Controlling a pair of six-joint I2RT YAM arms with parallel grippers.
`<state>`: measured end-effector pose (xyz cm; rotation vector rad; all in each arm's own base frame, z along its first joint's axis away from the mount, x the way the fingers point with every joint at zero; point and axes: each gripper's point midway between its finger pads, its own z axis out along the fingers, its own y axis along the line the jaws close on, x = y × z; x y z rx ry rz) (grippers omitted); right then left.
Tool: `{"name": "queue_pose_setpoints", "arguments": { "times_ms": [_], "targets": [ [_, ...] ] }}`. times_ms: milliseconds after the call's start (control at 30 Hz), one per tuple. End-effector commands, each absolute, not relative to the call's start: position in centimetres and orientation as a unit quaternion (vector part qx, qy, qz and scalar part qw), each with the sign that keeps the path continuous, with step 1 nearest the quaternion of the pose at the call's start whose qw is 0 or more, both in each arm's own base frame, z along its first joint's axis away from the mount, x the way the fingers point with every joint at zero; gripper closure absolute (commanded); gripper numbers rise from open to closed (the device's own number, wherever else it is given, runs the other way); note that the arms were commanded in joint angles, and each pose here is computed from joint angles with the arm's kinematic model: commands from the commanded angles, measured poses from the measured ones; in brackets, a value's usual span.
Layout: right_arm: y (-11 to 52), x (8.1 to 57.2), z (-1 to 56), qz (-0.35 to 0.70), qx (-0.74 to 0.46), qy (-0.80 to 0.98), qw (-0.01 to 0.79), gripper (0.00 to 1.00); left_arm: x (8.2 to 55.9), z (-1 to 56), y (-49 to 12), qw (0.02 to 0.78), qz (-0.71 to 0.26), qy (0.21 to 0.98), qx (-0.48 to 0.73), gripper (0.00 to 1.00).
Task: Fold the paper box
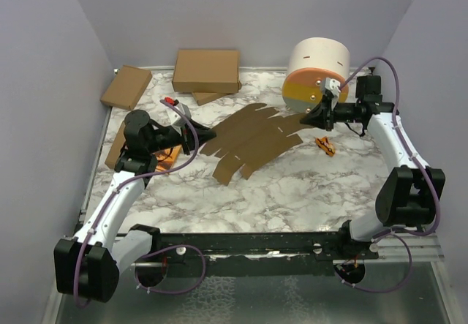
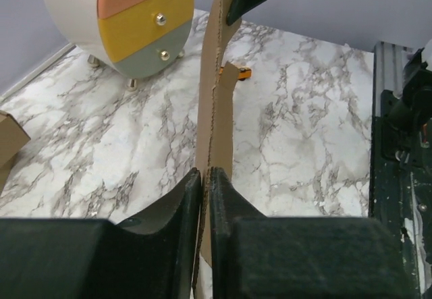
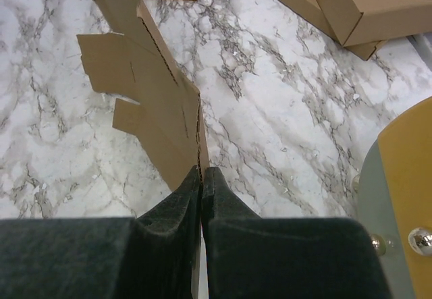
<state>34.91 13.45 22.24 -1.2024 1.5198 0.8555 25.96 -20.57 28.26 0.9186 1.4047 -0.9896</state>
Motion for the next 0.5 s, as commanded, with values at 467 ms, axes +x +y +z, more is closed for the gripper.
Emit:
{"name": "queue_pose_setpoints", "arguments": {
  "times_ms": [467],
  "targets": [
    [13.6, 34.5, 22.8, 0.371, -0.495, 0.628, 0.471, 0.99, 27.6, 25.6, -19.2, 0.560, -0.351, 0.639, 0.394, 0.75]
  ]
}}
